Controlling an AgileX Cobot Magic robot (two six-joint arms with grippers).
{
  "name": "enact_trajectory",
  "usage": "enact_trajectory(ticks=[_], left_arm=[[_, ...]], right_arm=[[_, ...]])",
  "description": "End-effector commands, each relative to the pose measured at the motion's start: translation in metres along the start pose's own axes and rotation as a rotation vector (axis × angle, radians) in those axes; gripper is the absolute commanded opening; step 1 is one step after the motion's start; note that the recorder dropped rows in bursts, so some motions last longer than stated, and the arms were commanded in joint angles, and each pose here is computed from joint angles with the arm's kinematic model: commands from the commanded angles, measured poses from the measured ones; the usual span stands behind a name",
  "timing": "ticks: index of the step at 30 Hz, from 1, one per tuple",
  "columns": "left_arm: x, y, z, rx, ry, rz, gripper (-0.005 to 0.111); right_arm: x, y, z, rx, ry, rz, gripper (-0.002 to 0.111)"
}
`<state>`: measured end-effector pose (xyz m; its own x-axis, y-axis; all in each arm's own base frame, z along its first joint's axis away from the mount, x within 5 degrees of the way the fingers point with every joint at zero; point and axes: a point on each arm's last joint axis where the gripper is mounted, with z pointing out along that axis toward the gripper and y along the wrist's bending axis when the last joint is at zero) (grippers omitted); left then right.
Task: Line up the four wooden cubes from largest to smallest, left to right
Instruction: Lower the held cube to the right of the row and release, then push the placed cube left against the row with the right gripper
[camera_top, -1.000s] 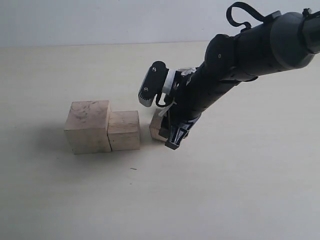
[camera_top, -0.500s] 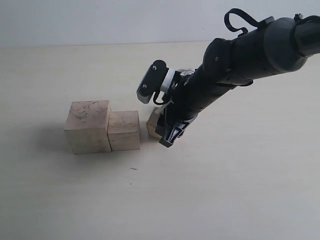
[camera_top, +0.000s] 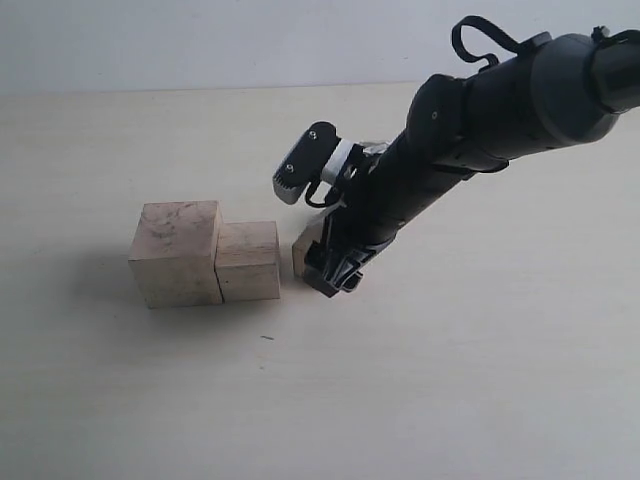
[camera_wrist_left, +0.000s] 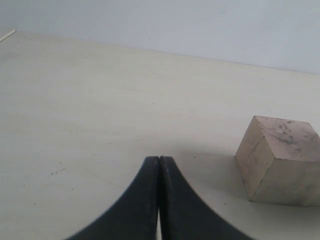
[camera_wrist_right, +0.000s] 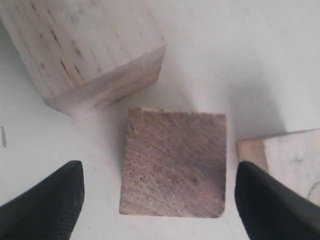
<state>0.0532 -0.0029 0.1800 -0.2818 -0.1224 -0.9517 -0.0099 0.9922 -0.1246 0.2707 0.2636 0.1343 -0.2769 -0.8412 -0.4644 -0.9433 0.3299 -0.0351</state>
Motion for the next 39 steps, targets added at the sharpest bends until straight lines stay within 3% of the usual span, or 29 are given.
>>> enact_trajectory(ticks=[1,9,16,19,25,39], left_arm=[[-0.001,0.000,0.000,0.006,-0.014,0.006,0.000],[-0.001,0.000,0.000,0.006,-0.014,0.006,0.000],[-0.001,0.000,0.000,0.006,-0.014,0.006,0.000],[-0.001,0.000,0.000,0.006,-0.014,0.006,0.000],[-0.001,0.000,0.000,0.006,-0.014,0.006,0.000],[-0.001,0.000,0.000,0.006,-0.014,0.006,0.000]], right_arm=[[-0.008,-0.001,-0.018,0.021,-0.046,0.005,0.078],[-0.019,0.000,-0.046,0.054,-0.118,0.054,0.074],[-0.013,-0.005,-0.054,0.122,-0.052,0.176,0.035],[-0.007,-0.007,-0.054,0.149,0.005,0.243,0.026],[0.000,-0.012,-0.048,0.204,0.062,0.385,0.025],[0.014,-0.014,-0.006,0.181,0.122,0.419,0.024]])
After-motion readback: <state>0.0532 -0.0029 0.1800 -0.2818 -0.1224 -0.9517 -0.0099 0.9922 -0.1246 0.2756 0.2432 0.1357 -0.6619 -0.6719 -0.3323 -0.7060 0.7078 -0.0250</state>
